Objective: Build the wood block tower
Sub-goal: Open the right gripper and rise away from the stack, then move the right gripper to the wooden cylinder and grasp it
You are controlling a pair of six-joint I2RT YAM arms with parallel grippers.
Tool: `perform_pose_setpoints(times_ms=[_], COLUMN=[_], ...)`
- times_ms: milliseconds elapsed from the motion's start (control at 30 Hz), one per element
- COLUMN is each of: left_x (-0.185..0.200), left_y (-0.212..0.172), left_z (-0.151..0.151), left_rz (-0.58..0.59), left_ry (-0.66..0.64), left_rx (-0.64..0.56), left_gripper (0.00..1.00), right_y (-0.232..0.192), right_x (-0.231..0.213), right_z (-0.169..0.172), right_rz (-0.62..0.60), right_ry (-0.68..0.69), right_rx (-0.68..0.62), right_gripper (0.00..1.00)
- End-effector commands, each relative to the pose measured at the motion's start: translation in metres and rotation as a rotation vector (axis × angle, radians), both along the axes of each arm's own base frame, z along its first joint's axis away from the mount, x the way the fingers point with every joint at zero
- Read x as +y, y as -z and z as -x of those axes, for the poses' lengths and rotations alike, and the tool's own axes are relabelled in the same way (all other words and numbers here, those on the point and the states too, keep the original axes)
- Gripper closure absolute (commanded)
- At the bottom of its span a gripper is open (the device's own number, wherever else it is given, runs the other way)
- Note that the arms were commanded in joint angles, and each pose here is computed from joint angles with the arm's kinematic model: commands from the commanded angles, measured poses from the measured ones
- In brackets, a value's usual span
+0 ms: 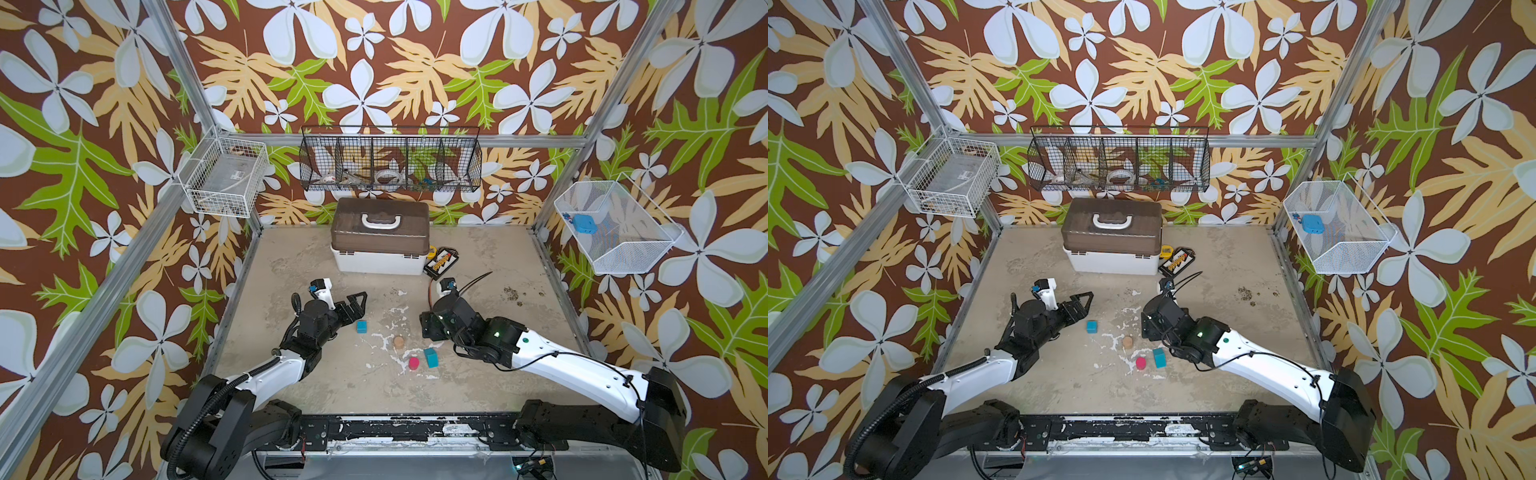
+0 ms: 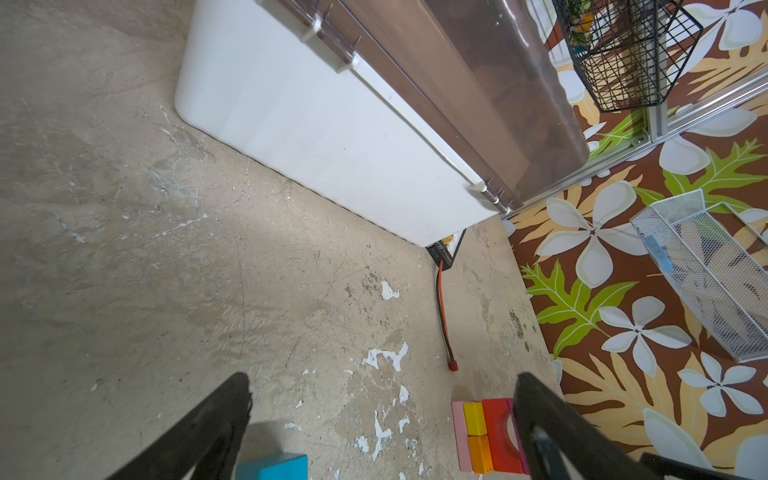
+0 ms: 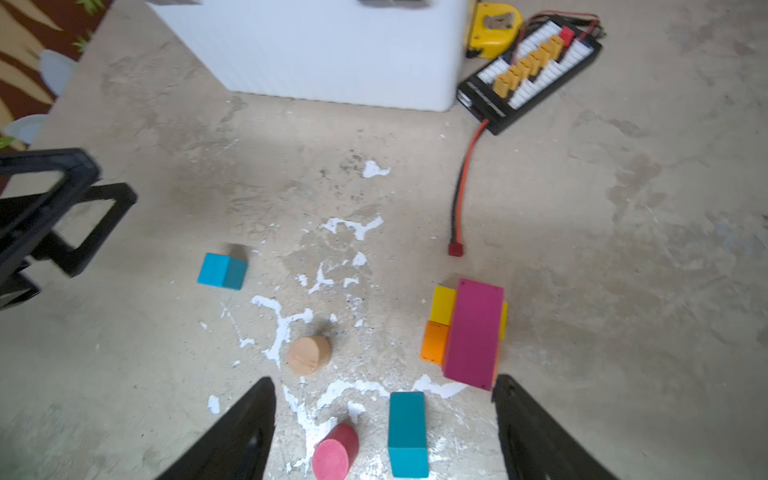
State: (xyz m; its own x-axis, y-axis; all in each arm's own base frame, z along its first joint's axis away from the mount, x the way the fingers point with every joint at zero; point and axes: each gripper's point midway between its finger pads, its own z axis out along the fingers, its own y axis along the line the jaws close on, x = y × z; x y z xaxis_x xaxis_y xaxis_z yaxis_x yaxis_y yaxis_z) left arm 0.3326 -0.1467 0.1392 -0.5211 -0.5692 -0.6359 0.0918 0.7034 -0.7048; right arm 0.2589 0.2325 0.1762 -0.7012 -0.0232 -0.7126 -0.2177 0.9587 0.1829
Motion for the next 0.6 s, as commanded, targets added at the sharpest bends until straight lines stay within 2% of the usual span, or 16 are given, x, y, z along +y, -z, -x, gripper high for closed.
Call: perform_pose_setpoints(times_ms=[0,200,400,567], left_x=[0.014,0.04,0.065,0.075], left_y=[0.001,0.0,0.004,0.012], left_z=[-0.003,0.001,0.003,0.003], left_rz=[-0.023,-0.033,-0.051,-0.064], left_ry=[-0.08,-0.216,-0.365,-0.435], left_rx=[0.011,0.016,0.071,0.133], left_gripper=[0.0,0.0,0.0,0.0], right_y=[-0.002,0.035,0.081,0.104], right_x=[0.022,0.055,0.061,0.068], right_z=[0.0,0.008,0.007,0.006], right_rz=[-0.023,0.007,0.129,0.196], right_ry=[-0.092,-0.221,-0.22,-0.23], right_rx=[-0.021,0.1,0.209,0.266], right_gripper=[0.19,0.2,0.25,0.3])
